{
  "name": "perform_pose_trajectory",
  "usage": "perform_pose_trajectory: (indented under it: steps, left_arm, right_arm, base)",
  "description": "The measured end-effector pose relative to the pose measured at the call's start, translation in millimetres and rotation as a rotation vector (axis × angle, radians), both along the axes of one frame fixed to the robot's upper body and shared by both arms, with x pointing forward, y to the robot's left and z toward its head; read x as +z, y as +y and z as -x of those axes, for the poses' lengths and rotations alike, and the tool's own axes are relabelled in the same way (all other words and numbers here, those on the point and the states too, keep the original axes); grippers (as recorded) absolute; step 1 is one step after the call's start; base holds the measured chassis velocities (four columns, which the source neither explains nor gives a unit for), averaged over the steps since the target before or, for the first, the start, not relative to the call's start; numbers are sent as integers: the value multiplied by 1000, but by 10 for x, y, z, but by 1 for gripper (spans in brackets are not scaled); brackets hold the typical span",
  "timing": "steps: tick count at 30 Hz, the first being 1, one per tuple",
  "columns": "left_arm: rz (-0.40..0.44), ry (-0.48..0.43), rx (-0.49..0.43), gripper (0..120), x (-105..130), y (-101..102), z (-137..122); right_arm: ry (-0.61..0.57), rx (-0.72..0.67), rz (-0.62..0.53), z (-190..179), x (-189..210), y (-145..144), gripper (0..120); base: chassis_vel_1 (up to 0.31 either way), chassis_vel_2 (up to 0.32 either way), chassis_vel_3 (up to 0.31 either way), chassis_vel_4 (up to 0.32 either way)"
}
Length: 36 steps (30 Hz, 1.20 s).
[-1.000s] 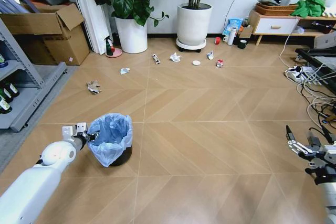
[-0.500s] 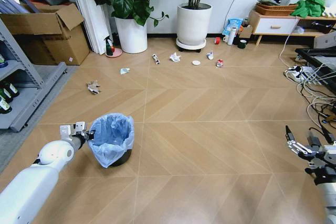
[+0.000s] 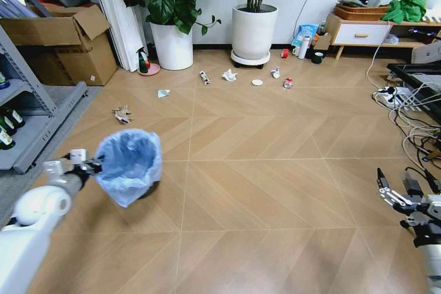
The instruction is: Pick up the trash bin and place the garbage on the floor into it.
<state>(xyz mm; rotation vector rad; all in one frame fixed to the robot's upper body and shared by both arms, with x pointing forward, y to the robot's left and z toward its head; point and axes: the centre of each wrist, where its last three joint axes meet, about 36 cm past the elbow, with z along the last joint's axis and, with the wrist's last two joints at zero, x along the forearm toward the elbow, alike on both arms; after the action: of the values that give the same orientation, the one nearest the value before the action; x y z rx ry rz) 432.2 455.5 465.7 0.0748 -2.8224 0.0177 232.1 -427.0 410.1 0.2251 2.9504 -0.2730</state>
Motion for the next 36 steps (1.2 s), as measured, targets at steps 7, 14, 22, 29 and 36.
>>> perform_pose_trajectory:
  steps: [7, 14, 22, 29, 36]
  left_arm:
    - [-23, -70, -5, 0, 158, -41, 193]
    - [-23, -74, -10, 0, 165, -77, 207]
    - [-19, -72, -15, 0, 156, -109, 178]
    - [-17, -67, -19, 0, 144, -125, 175]
    - [-17, -65, -17, 0, 148, -122, 157]
  right_arm:
    - [12, 32, -16, -11, -70, 24, 100]
    - [17, 35, -20, -3, -121, 9, 100]
    - [9, 36, -5, 0, -88, -45, 100]
    - [4, 39, -2, -11, -80, -49, 100]
    - [2, 42, -3, -26, -95, -53, 100]
  base:
    - [0, 0, 0, 0]
    - [-13, 9, 19, -14]
    - [-134, 129, 137, -135]
    - [-224, 229, 227, -220]
    - [-276, 283, 289, -293]
